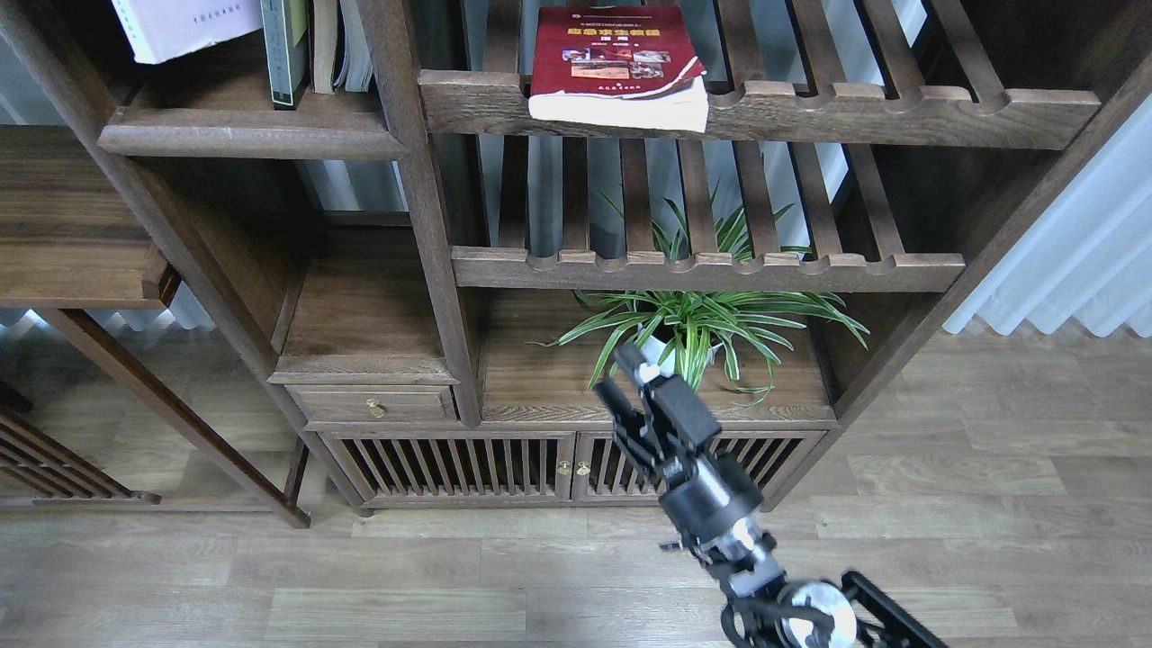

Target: Organize books on shelf

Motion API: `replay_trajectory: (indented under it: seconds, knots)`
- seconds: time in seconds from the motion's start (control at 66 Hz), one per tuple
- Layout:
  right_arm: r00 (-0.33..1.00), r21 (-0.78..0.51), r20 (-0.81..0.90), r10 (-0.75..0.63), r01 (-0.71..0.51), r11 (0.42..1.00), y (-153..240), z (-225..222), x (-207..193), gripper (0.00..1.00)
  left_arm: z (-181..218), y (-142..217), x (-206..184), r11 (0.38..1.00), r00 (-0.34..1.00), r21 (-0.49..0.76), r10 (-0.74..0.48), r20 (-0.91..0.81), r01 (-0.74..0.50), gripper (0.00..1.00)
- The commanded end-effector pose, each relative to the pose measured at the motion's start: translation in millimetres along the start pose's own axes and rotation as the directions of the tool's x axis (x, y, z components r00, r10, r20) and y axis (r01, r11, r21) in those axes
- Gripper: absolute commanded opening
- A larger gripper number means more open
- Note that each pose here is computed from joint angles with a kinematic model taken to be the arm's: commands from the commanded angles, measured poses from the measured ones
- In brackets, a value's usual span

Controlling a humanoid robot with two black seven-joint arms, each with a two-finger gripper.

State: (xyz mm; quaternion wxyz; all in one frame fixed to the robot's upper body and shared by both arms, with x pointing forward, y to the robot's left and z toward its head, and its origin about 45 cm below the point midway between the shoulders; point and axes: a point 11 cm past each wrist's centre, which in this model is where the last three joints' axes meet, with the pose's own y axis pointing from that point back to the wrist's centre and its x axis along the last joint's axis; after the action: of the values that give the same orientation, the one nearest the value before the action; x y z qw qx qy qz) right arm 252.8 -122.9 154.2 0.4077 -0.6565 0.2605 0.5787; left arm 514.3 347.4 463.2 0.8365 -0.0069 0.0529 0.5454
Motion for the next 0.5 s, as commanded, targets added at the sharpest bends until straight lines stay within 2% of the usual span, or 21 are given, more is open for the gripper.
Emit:
replay_trajectory:
  seconds: [0.0, 0.091, 0.303, 0.394, 0.424, 0.485]
  knots:
    - [0.999, -0.003, -0.001, -0.034, 0.034, 0.999, -9.7, -0.2, -8.8, 0.88, 3.3, -5.3, -6.9, 0.998, 1.000, -0.061, -0.017, -0.007, 0.016, 0.04]
    - [0.999, 0.006, -0.009, -0.047, 0.047, 0.999, -12.7, -5.0, -12.3, 0.88, 5.4, -5.6, -7.7, 0.995, 1.000, -0.101, -0.023, -0.022, 0.021, 0.04]
    - [0.999, 0.022, -0.007, -0.054, 0.054, 0.998, -14.4, -10.6, -14.5, 0.88, 3.5, -9.1, -14.1, 0.993, 0.997, -0.107, -0.051, -0.058, 0.045, 0.07]
    - [0.999, 0.025, -0.007, -0.054, 0.054, 0.998, -13.7, -12.8, -15.1, 0.88, 2.5, -13.1, -21.7, 0.993, 0.996, -0.103, -0.069, -0.055, 0.064, 0.18]
    - [0.998, 0.026, -0.007, -0.055, 0.055, 0.998, -13.6, -13.6, -15.6, 0.88, 3.5, -13.1, -22.1, 0.992, 0.996, -0.106, -0.072, -0.058, 0.065, 0.17]
    - [0.998, 0.036, -0.008, -0.060, 0.060, 0.998, -13.8, -17.0, -17.2, 0.88, 7.3, -12.8, -24.4, 0.988, 0.992, -0.130, -0.091, -0.091, 0.079, 0.04]
